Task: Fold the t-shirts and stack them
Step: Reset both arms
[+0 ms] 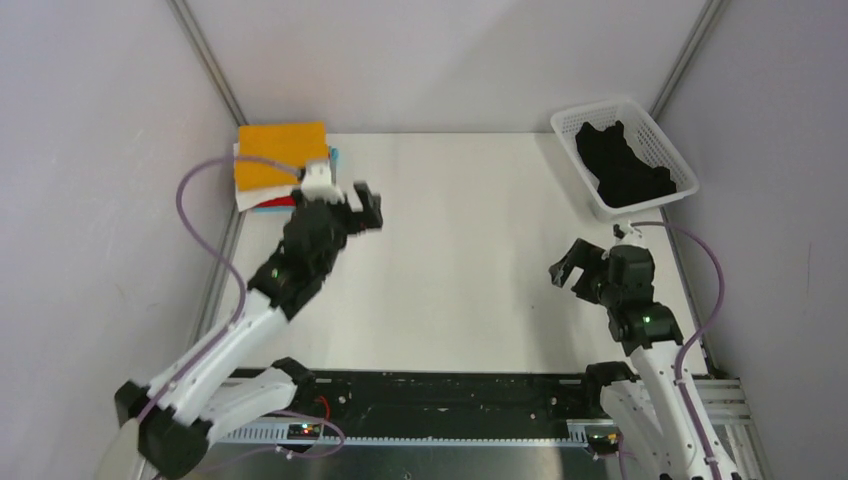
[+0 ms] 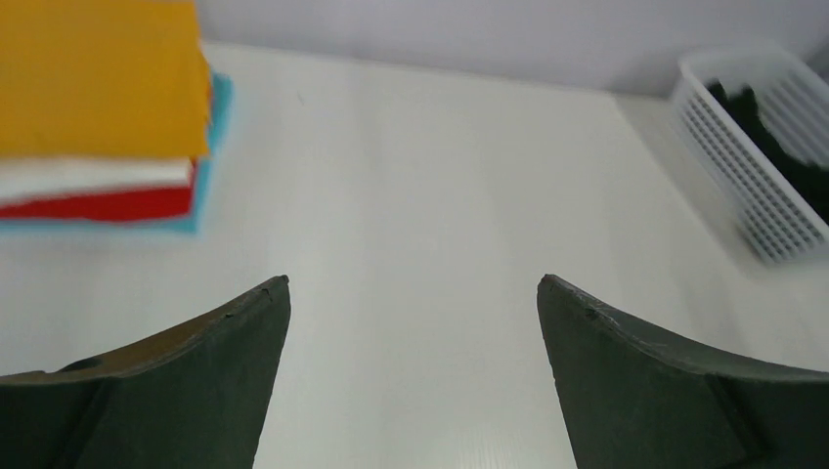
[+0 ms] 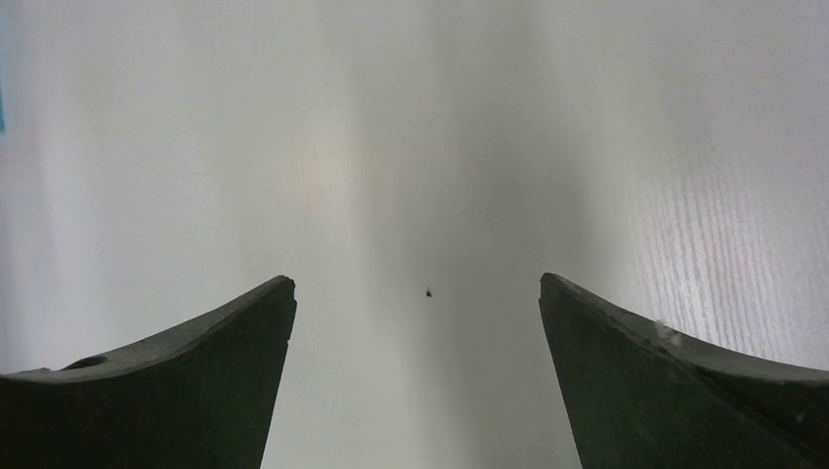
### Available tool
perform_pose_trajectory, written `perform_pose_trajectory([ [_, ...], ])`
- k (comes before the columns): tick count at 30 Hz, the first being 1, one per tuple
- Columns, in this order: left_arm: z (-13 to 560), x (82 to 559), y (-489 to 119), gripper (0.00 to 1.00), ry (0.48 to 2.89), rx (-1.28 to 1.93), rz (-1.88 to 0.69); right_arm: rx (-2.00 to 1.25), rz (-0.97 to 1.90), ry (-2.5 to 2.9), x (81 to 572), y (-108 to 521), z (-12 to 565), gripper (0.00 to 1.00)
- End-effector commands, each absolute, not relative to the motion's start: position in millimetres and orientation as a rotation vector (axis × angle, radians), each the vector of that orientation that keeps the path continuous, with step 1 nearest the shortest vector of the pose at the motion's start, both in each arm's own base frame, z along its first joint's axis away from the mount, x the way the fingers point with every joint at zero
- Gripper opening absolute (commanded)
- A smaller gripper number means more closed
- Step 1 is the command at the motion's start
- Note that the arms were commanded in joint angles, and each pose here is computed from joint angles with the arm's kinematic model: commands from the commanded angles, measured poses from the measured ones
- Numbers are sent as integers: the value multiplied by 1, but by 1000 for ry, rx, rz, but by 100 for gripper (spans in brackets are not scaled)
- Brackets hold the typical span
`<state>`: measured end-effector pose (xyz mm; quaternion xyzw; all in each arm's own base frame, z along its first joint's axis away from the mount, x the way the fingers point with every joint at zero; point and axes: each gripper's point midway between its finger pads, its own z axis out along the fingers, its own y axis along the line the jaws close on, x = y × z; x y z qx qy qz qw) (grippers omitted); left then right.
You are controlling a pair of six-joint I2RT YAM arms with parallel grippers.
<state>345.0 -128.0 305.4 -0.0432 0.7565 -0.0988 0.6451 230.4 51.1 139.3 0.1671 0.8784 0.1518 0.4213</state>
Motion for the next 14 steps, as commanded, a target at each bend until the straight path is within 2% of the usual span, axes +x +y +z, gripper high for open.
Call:
perform_pose_trajectory([
  [1,230,288,-131,100,1799,-191,-355,501,325,2101,229,37,149,99],
  [5,177,250,-113,100,1839,-269,-413,579,284,2031,224,24,148,100],
  [14,174,238,-92,100,1798,-325,-383,622,286,1927,221,17,155,99],
])
